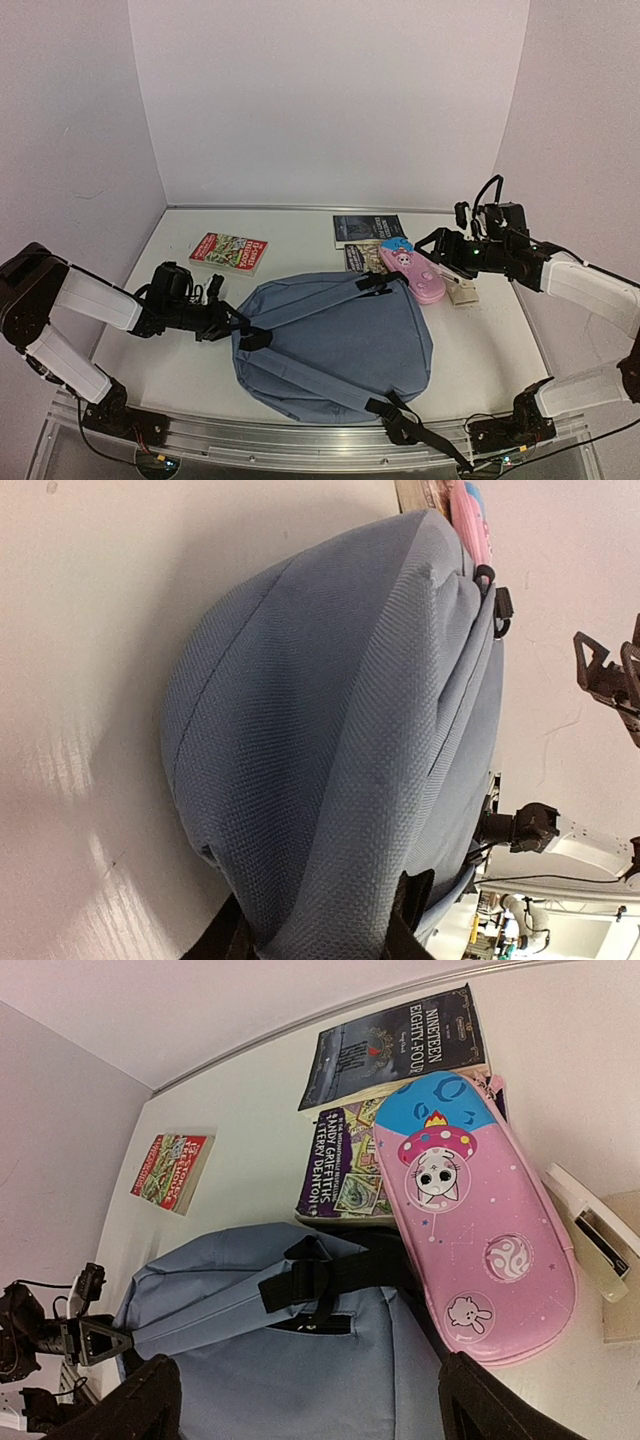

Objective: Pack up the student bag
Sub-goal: Adjust the book at the center of the board, then adjust the student bag at the center of the board.

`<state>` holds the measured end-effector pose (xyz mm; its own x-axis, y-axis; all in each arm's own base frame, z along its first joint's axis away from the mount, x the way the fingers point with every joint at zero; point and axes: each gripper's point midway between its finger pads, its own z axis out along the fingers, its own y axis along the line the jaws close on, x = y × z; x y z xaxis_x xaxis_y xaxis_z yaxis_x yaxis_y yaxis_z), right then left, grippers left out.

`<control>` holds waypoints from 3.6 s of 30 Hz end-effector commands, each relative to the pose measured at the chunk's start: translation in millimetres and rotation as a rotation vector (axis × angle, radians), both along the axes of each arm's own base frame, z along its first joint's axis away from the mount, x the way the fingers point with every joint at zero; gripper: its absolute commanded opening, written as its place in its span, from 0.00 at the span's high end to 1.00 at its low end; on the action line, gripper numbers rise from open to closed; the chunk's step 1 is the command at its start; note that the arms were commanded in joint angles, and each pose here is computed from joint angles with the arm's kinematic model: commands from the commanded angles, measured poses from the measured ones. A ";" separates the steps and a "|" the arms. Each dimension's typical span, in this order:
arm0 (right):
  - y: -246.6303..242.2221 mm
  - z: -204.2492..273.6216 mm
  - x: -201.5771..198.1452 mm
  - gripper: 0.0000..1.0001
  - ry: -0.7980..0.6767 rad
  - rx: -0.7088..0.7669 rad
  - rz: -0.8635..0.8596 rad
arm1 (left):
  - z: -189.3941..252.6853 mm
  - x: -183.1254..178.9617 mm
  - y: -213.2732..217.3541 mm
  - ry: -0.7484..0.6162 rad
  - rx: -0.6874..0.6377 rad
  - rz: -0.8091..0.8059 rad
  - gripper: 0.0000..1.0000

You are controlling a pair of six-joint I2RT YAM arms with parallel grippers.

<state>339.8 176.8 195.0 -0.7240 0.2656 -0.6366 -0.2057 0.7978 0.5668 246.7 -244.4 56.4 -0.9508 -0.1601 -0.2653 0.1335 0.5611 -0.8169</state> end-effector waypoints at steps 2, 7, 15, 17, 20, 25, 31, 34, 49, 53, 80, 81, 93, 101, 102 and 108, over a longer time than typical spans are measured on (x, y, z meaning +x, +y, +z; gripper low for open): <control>1.5 18.6 -0.4 0.12 -0.059 0.012 0.001 | 53.7 21.2 -12.7 -0.139 -0.075 -0.003 0.99; 2.2 31.5 -7.3 0.12 -0.097 0.003 0.017 | 117.3 39.3 1.5 -0.220 0.071 0.044 1.00; -1.1 33.8 -8.6 0.12 -0.106 -0.010 0.004 | 220.2 46.0 74.7 -0.329 0.462 0.213 1.00; -1.3 31.4 -7.6 0.12 -0.101 -0.014 0.001 | 246.6 46.4 96.8 -0.370 0.564 0.266 1.00; -1.3 31.0 -5.9 0.12 -0.100 -0.018 -0.002 | 286.8 48.8 127.3 -0.434 0.705 0.346 1.00; -3.0 31.7 -4.1 0.12 -0.104 -0.024 -0.016 | 354.0 45.0 148.8 -0.535 0.813 0.365 1.00; -4.8 25.8 -3.4 0.12 -0.096 -0.037 -0.025 | 393.8 42.1 157.1 -0.575 0.893 0.327 1.00; -6.0 22.1 -2.1 0.11 -0.090 -0.046 -0.032 | 392.3 50.2 154.7 -0.586 0.920 0.312 1.00; -9.0 13.7 5.7 0.10 -0.086 -0.064 -0.064 | 309.0 82.3 58.7 -0.353 0.657 0.033 1.00; -9.9 10.2 6.9 0.10 -0.082 -0.056 -0.077 | 300.3 73.3 23.6 -0.306 0.492 -0.060 0.99; 13.3 17.7 -13.3 0.05 0.000 0.108 -0.034 | 247.6 79.6 -24.7 -0.293 0.123 -0.044 0.00; 15.0 13.2 -16.1 0.05 0.017 0.106 -0.033 | 228.2 86.8 -13.2 -0.257 0.153 0.003 0.00; 71.3 -78.5 -94.2 0.08 0.305 0.075 0.099 | 108.4 138.1 33.6 -0.134 0.551 0.175 0.00; 121.5 -104.3 -131.3 0.13 0.392 0.178 0.230 | 91.7 155.0 19.1 -0.122 0.532 0.152 0.00; 123.1 -107.3 -133.1 0.14 0.397 0.175 0.232 | 91.4 154.9 17.8 -0.121 0.525 0.149 0.00; 136.8 -120.0 -132.8 0.23 0.405 0.167 0.256 | 85.1 147.9 18.8 -0.104 0.517 0.146 0.00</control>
